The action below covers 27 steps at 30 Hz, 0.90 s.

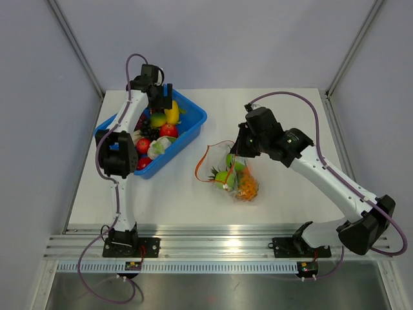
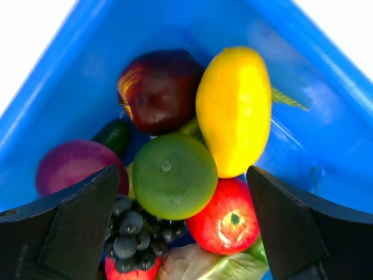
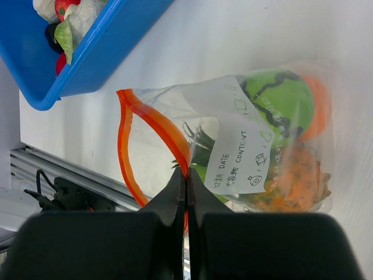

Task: Place the food in the zip-top bag and seal the zipper
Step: Pick up the fake fruit from the bin.

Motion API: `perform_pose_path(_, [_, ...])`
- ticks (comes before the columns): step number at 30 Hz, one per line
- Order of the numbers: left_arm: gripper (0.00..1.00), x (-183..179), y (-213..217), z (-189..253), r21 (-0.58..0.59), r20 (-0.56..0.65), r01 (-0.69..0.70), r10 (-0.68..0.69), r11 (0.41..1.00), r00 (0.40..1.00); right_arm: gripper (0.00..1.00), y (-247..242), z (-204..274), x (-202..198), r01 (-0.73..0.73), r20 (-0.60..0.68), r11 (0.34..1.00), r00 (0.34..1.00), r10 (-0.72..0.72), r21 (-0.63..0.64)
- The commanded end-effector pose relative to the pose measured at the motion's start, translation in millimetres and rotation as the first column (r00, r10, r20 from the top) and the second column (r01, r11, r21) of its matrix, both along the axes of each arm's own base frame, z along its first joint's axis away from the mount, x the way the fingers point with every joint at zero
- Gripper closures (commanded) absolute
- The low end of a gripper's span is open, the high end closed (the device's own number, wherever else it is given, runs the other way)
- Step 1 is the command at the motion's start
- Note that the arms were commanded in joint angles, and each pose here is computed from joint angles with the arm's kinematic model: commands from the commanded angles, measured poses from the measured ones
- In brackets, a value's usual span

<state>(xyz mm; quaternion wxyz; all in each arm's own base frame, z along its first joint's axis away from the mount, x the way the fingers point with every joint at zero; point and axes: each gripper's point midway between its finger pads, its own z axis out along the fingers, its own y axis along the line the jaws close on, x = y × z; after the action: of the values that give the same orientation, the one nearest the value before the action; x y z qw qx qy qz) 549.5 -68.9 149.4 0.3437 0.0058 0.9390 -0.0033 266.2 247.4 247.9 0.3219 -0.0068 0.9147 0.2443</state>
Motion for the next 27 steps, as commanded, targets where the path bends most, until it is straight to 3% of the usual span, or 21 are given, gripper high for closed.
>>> perform_pose_path(1, [0.05, 5, -3, -8, 0.028, -0.020, 0.042, -0.041, 0.999, 0.999, 1.00, 11, 20, 6, -0.028, 0.047, 0.999, 0.999, 0.026, 0.038])
perform_pose_path(6, [0.05, -12, 5, -39, 0.151, -0.121, 0.027, -0.009, 0.988, 0.993, 1.00, 10, 19, 6, -0.023, 0.046, 0.999, 0.999, 0.022, 0.032])
perform_pose_path(15, [0.03, -28, -6, -49, 0.154, -0.154, 0.041, -0.017, 0.987, 0.988, 1.00, 10, 20, 5, -0.028, 0.046, 0.999, 0.999, 0.026, 0.037])
perform_pose_path(18, [0.13, -26, -6, -46, 0.157, -0.144, 0.038, -0.015, 0.987, 0.989, 1.00, 9, 21, 3, -0.027, 0.047, 0.999, 0.999, 0.025, 0.039])
perform_pose_path(19, [0.22, -26, -6, -44, 0.156, -0.139, 0.034, -0.012, 0.987, 0.990, 1.00, 8, 22, 3, -0.026, 0.050, 0.999, 0.998, 0.024, 0.040])
perform_pose_path(22, [0.34, -25, -7, -34, 0.150, -0.115, 0.029, -0.012, 0.988, 0.993, 1.00, 7, 22, 1, -0.025, 0.049, 0.999, 0.999, 0.023, 0.044])
perform_pose_path(27, [0.40, -29, -10, 13, 0.128, -0.020, 0.015, -0.013, 0.992, 1.000, 1.00, 4, 23, -2, -0.020, 0.051, 0.999, 0.999, 0.018, 0.051])
